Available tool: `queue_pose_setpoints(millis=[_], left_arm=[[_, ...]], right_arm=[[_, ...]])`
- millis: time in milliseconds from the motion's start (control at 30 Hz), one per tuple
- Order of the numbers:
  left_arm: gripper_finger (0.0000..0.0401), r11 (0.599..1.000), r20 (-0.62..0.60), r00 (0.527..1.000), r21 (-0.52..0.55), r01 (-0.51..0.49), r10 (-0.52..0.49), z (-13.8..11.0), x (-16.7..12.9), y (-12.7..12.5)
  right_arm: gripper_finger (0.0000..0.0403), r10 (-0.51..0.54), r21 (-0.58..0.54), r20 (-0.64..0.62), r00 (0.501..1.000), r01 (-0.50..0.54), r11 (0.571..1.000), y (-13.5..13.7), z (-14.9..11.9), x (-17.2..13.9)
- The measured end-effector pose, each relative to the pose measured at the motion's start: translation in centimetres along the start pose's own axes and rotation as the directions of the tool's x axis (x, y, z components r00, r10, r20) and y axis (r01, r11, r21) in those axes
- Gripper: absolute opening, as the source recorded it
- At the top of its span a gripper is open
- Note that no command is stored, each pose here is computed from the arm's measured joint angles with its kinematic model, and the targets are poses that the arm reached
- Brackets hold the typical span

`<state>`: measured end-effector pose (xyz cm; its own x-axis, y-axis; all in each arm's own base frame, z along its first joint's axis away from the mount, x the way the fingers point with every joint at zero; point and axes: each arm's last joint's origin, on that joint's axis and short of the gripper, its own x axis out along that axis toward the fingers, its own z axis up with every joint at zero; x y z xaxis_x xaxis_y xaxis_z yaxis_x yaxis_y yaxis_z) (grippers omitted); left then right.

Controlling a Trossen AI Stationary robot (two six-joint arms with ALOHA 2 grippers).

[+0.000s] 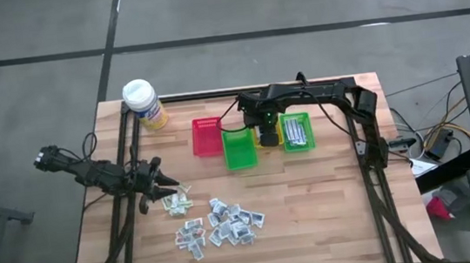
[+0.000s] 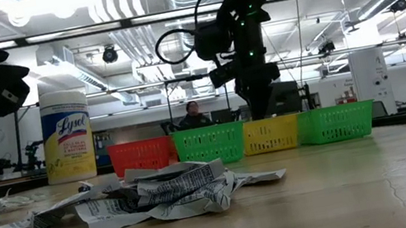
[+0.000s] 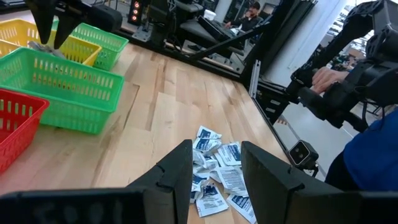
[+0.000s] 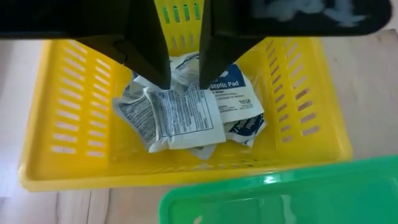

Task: Pick & Place First Aid Supplies
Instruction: Put the alcohol pad into the yellow basket

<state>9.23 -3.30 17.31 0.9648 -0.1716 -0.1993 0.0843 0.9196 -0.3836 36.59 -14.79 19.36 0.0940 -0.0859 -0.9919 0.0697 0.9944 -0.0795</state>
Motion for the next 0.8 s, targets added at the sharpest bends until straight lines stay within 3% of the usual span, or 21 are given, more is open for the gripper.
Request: queue_pose_setpoints(millis=[433,800], left_arm=[[0.0131,1.000,0.001,1.000,0.001,-0.003,0.003,0.0,0.0,0.0],[0.0131,1.000,-0.002,1.000,0.005,-0.003,0.003,0.0,0.0,0.0]], right_arm=[[0.0134,0.014,-0.001,-0.044,0.999,-0.014,1.000,0.2,-0.6,-0.7],[0.0124,-0.001,0.027,0.001,1.000,0.001,1.000,0.3,-0.9,-2.3]])
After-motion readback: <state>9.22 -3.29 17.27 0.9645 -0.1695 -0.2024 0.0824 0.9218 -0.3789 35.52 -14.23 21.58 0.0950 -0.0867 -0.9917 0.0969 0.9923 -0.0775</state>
